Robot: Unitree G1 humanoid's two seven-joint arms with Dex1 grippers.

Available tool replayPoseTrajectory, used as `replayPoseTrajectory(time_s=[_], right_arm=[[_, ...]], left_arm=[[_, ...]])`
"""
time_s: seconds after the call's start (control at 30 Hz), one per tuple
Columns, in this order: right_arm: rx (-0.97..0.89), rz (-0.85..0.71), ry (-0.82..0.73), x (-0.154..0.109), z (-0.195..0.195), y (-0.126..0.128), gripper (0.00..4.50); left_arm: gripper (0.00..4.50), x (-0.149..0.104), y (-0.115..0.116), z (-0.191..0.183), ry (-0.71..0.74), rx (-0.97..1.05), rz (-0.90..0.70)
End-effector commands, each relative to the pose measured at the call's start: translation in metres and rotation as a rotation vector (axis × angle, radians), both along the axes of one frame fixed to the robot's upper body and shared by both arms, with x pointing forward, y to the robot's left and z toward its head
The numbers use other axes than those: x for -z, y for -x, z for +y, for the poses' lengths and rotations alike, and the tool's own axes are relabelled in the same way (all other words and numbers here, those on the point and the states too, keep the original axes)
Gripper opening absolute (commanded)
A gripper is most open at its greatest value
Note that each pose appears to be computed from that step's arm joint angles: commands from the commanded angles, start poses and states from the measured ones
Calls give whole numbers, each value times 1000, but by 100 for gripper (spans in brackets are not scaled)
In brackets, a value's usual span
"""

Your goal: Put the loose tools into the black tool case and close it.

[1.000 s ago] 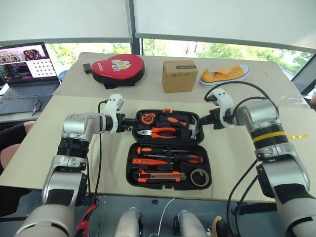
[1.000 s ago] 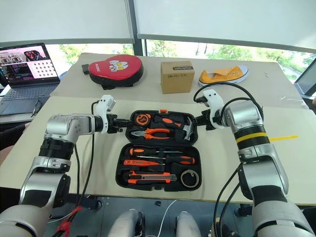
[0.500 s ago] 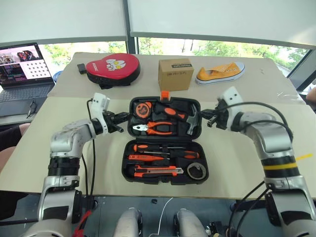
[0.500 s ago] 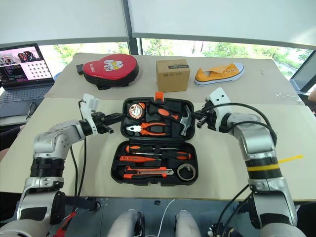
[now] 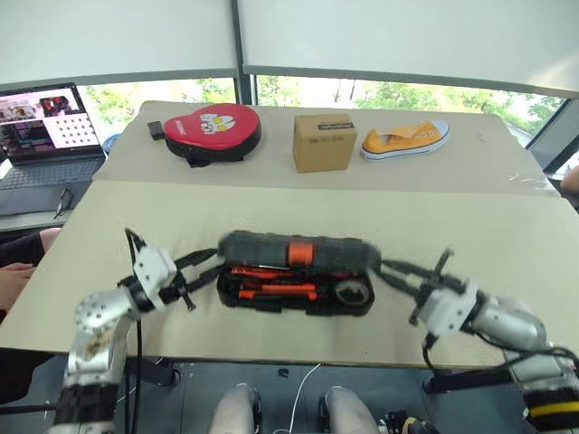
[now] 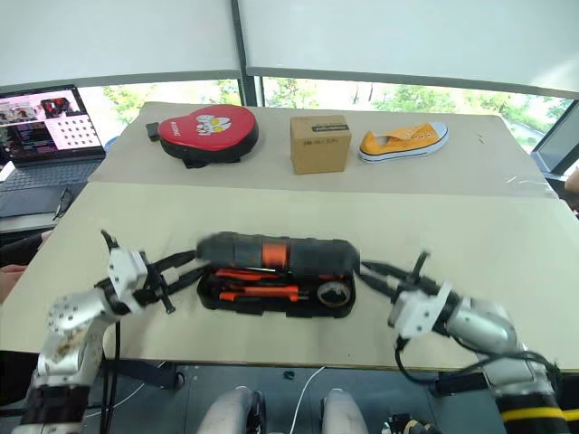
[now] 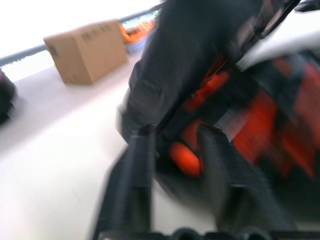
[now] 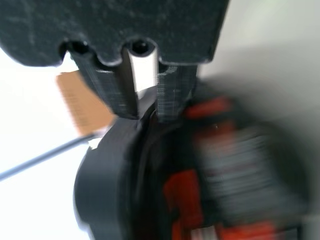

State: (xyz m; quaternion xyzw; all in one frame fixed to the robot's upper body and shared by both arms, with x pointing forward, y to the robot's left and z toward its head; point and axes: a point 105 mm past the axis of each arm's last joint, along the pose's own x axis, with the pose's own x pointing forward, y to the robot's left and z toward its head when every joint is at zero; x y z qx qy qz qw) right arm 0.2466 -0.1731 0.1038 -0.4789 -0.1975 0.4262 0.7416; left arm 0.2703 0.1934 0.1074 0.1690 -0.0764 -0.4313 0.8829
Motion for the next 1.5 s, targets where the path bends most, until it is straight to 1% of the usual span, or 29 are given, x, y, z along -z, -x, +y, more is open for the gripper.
replayPoseTrajectory(time_s=[0.03, 0.1, 0.13, 0.23, 0.3, 0.33, 0.4, 0.47, 0.5, 0.57, 0.6, 0.67, 0.73, 0.8, 0.9, 0.97, 1.07, 1.23, 1.5], right_arm=[[-64, -54, 18, 3, -1, 16, 237], [-55, -41, 33, 6, -9, 19, 306], [-29, -27, 39, 7, -16, 18, 341], [62, 35, 5, 5, -32, 16, 341], [73, 83, -16, 3, -35, 18, 341], [92, 138, -37, 3, -37, 19, 314], [60, 281, -78, 6, -27, 32, 258], [4, 421, -127, 7, -11, 46, 195], [-30, 473, -141, 7, -1, 53, 164], [-58, 539, -148, 7, 11, 59, 88], [-67, 565, -149, 8, 17, 60, 60], [-75, 635, -139, 12, 27, 63, 0], [-81, 689, -111, 18, 37, 65, 0], [-54, 730, -82, 26, 41, 61, 0], [-2, 757, -63, 35, 44, 50, 0], [22, 754, -57, 37, 47, 42, 0], [42, 728, -78, 33, 52, 30, 0], [109, 656, -104, 28, 48, 0, 0], [167, 540, -175, 8, 42, -48, 0]], left_arm=[[319, -13, 8, 10, -53, -25, -85], [390, -16, 6, 29, -32, -107, -52], [397, -18, 5, 40, -33, -140, -38], [397, -18, 5, 63, -69, -178, 13], [397, -18, 3, 71, -100, -181, 42], [397, -18, 2, 71, -115, -163, 53], [397, -20, -8, 64, -130, -112, 77], [345, -27, -23, 57, -106, -104, 81], [329, -31, -32, 50, -102, -85, 76], [246, -36, -45, 41, -101, -74, 74], [215, -38, -51, 35, -100, -52, 77], [138, -36, -63, 24, -123, -26, 103], [65, -32, -74, 15, -159, -2, 124], [11, -23, -83, 8, -200, 15, 158], [11, -13, -90, -3, -220, 50, 211], [11, -7, -90, -11, -221, 98, 230], [11, -2, -86, -19, -203, 144, 267], [11, 1, -59, -24, -146, 252, 304], [11, 4, -28, -12, -89, 179, 303]])
